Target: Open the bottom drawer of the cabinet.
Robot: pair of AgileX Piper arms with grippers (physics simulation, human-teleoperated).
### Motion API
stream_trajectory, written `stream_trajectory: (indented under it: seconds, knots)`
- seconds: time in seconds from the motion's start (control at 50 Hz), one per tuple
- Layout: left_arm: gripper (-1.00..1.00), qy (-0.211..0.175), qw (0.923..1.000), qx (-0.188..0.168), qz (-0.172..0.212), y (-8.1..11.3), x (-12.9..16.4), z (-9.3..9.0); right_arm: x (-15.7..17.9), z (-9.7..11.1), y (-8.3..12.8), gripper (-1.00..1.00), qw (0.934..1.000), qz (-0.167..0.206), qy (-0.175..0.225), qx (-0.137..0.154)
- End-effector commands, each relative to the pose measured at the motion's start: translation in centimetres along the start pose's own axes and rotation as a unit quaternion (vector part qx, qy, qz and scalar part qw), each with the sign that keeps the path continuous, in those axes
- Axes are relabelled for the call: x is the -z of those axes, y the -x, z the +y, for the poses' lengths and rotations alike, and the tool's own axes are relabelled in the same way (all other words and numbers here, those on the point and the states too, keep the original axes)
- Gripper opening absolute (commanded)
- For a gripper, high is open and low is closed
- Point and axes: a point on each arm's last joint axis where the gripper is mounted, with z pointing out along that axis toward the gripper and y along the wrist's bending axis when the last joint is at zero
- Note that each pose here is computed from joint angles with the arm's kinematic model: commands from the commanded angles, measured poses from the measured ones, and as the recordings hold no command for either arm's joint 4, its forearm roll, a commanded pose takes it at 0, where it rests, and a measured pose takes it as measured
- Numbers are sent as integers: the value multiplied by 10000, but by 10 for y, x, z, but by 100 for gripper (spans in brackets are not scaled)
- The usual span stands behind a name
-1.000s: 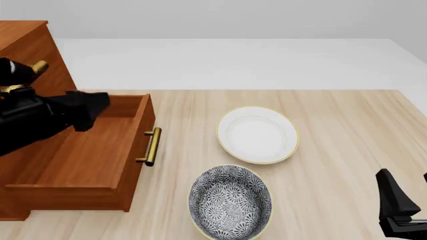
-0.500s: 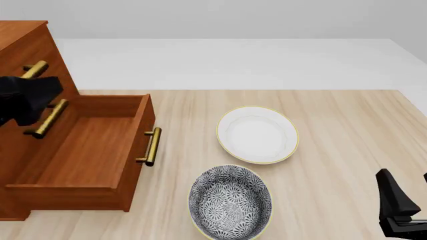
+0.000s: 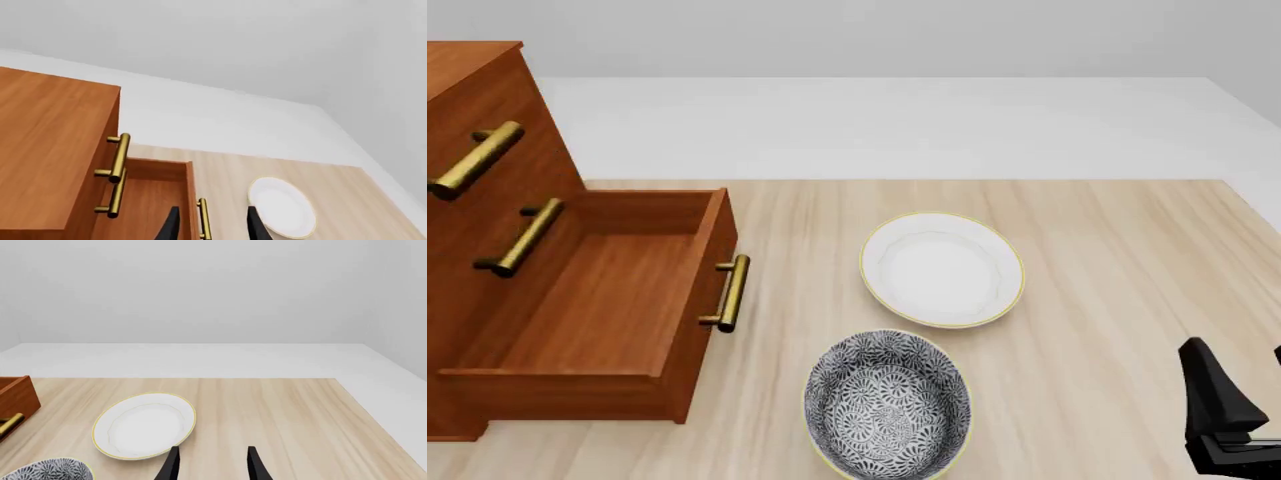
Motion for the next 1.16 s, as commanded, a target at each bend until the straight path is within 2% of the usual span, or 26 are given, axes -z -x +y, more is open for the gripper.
stream_trajectory:
  seconds: [0.02,0.06,0.18,0.24,0.34,0.38,0.42,0.66,0.72,0.86,1.04,1.16]
  knots:
    - [100,-15,9990,180,-402,3,38,-1,0,0,0,100,10000,0,0,-2]
    - [100,9,9993,113,-366,0,40,0,0,0,0,100,10000,-2,-1,1]
    - [100,-161,9983,210,-512,-2,58,1,0,0,0,100,10000,1,0,1]
    - [100,-348,9976,43,-598,2,66,0,0,0,0,100,10000,0,-1,-1]
    - [100,-391,9964,45,-757,7,79,0,0,0,0,100,10000,-2,1,0]
    - [100,-313,9957,313,-814,2,82,0,0,0,0,100,10000,2,1,0]
    - [100,-361,9958,233,-803,-1,85,1,0,0,0,100,10000,-1,0,-1]
    - [100,-514,9921,383,-1082,-7,114,5,0,0,0,100,10000,1,0,1]
    - [100,-317,9938,365,-999,-14,112,4,0,0,0,100,10000,2,-1,0]
    - [100,-305,9925,417,-1105,-16,122,4,0,0,0,100,10000,1,-1,-2]
    - [100,-441,9862,494,-1515,-5,144,0,0,0,0,100,10000,-1,0,1]
    - [100,-411,9866,450,-1516,-3,146,-1,0,0,0,100,10000,0,1,3]
